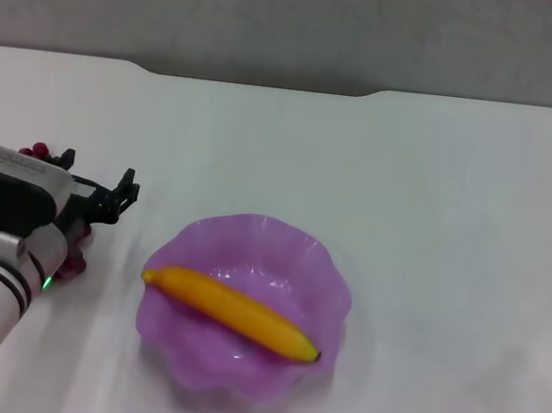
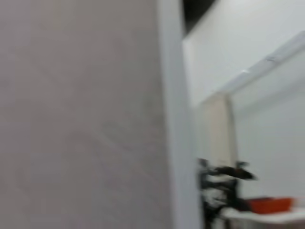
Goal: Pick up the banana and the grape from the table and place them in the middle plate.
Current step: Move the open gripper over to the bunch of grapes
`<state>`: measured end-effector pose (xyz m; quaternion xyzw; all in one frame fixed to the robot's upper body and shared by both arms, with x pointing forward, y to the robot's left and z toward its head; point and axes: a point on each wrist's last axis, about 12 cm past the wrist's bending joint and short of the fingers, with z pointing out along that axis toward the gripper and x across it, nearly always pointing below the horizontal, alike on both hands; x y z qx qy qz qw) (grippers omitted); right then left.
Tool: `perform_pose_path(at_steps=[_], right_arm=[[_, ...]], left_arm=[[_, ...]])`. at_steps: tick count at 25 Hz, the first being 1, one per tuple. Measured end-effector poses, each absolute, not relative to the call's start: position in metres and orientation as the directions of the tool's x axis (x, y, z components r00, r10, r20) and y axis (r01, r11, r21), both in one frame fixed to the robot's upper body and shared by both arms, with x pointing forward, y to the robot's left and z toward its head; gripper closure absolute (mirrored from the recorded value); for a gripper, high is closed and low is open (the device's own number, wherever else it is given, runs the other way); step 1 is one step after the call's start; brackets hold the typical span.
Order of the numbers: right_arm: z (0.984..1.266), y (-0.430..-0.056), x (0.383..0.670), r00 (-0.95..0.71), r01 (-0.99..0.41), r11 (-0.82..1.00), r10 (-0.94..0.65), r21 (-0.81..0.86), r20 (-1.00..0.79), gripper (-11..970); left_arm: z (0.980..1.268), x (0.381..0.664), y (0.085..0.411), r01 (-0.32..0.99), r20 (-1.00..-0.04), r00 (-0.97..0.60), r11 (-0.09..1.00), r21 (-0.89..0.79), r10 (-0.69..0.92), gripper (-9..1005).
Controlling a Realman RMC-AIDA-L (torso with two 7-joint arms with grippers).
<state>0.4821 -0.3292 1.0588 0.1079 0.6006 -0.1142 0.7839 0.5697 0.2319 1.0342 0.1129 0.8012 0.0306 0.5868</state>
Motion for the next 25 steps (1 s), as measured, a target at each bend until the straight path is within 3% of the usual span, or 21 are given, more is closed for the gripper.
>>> perform_pose_path(at_steps=[4, 12, 25], right_arm=[[1.043, -0.337, 0.474, 0.168, 0.388, 0.921, -0.033, 0.035, -0.985, 958], [1.028, -0.334, 0.476, 0.070, 0.344, 0.939, -0.008, 0.016, -0.998, 958], [1.029, -0.325, 0.484, 0.066, 0.301, 0.954, -0.006, 0.015, -0.998, 957]], left_arm=[[1.034, 0.569, 0.231, 0.130, -0.937, -0.307, 0.983, 0.129, 0.164, 166], [1.038, 0.574, 0.242, 0.005, -0.940, -0.341, 1.000, 0.022, 0.023, 167], [1.036, 0.578, 0.242, -0.050, -0.882, -0.457, 0.986, 0.157, 0.117, 167]])
